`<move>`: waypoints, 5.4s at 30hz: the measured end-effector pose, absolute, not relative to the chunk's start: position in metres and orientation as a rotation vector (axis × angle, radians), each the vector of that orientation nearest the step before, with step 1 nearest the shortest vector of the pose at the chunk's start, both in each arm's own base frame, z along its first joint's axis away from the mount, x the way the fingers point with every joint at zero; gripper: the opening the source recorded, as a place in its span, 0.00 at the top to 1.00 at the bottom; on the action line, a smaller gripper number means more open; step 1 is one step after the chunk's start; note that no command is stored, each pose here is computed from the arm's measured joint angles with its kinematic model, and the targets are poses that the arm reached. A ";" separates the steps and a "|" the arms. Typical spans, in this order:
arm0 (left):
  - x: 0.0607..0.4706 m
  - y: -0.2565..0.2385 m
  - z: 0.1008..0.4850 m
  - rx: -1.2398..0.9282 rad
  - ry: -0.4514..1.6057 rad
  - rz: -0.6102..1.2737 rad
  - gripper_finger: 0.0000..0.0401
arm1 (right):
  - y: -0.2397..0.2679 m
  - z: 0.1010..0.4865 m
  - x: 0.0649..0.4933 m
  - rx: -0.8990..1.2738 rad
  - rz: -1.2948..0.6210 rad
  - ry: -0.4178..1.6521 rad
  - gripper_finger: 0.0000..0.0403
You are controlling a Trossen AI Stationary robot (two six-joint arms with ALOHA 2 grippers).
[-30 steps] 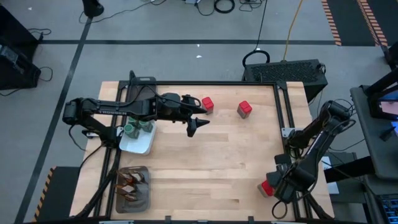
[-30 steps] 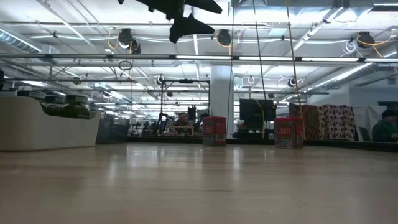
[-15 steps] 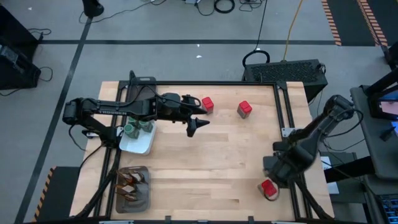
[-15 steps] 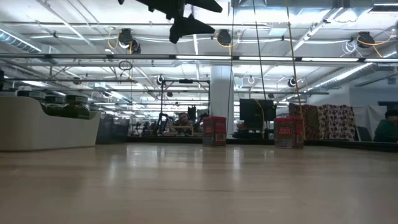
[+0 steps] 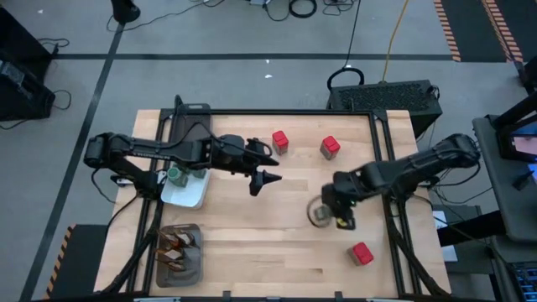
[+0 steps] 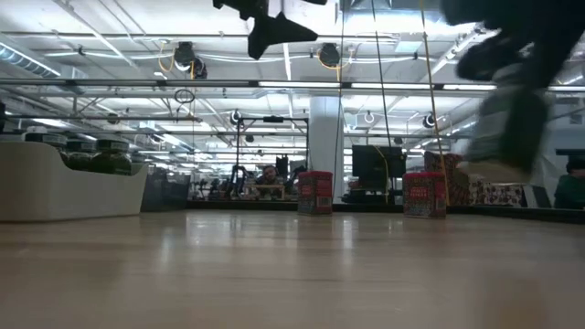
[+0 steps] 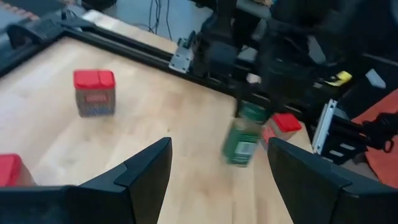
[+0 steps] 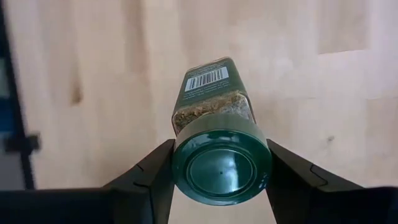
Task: Sort spices by type
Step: Put the green bottle seasoning into the white bin
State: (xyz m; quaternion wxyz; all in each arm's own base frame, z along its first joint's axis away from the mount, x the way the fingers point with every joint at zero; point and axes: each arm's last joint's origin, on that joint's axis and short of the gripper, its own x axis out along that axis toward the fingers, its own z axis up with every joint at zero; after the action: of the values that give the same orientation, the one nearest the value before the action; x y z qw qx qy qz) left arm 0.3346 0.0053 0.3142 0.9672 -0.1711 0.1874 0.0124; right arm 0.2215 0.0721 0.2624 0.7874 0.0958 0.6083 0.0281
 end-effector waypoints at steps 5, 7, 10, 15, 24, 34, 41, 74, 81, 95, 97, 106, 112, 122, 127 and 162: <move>0.333 -0.005 0.312 -0.364 0.414 0.011 0.34 | 0.045 0.250 0.242 0.286 -0.033 1.318 0.55; 0.333 -0.008 0.311 -0.363 0.419 0.005 0.34 | 0.038 0.245 0.250 0.340 -0.025 1.320 0.54; 0.333 -0.012 0.311 -0.360 0.421 -0.003 0.34 | 0.031 0.240 0.262 0.407 0.009 1.285 0.54; 0.333 -0.014 0.311 -0.381 0.420 0.009 0.34 | 0.024 0.237 0.275 0.459 0.017 1.250 0.54; 0.333 -0.016 0.311 -0.400 0.417 0.027 0.33 | 0.015 0.236 0.285 0.513 -0.042 1.251 0.54; 0.333 -0.020 0.311 -0.393 0.415 0.036 0.33 | 0.010 0.235 0.284 0.540 -0.071 1.258 0.54; 0.333 -0.019 0.311 -0.391 0.413 0.043 0.33 | 0.010 0.234 0.281 0.561 -0.097 1.296 0.54; 0.333 -0.019 0.311 -0.379 0.408 0.063 0.34 | 0.003 0.231 0.271 0.643 -0.203 1.390 0.34; 0.333 -0.019 0.311 -0.379 0.408 0.063 0.34 | 0.004 0.241 0.265 0.672 -0.146 1.375 0.34; 0.352 -0.019 0.301 -0.407 0.341 0.065 0.34 | 0.003 0.303 0.214 0.636 -0.141 1.112 0.34; 0.364 -0.021 0.293 -0.435 0.341 0.041 0.34 | 0.002 0.311 0.203 0.607 -0.164 1.064 0.34; 0.438 -0.028 0.260 -0.394 0.396 -0.034 0.34 | 0.000 0.339 0.161 0.561 -0.196 0.892 0.34; 0.476 -0.035 0.251 -0.256 0.369 -0.071 0.34 | -0.001 0.343 0.136 0.544 -0.235 0.889 0.34; 0.500 -0.042 0.211 -0.209 0.435 -0.069 0.34 | -0.003 0.350 0.106 0.533 -0.317 0.817 0.34; 0.503 -0.040 0.203 -0.194 0.441 -0.016 0.34 | -0.003 0.352 0.100 0.534 -0.310 0.792 0.34; 0.503 -0.038 0.178 -0.067 0.545 0.063 0.33 | -0.003 0.353 0.100 0.534 -0.306 0.784 0.34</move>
State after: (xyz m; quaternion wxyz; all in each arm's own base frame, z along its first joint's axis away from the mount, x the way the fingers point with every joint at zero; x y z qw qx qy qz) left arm 0.5026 -0.0376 0.1783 0.9620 -0.0328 0.2691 0.0312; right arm 0.0997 -0.0029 0.3530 0.8783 0.2560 0.3761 -0.1469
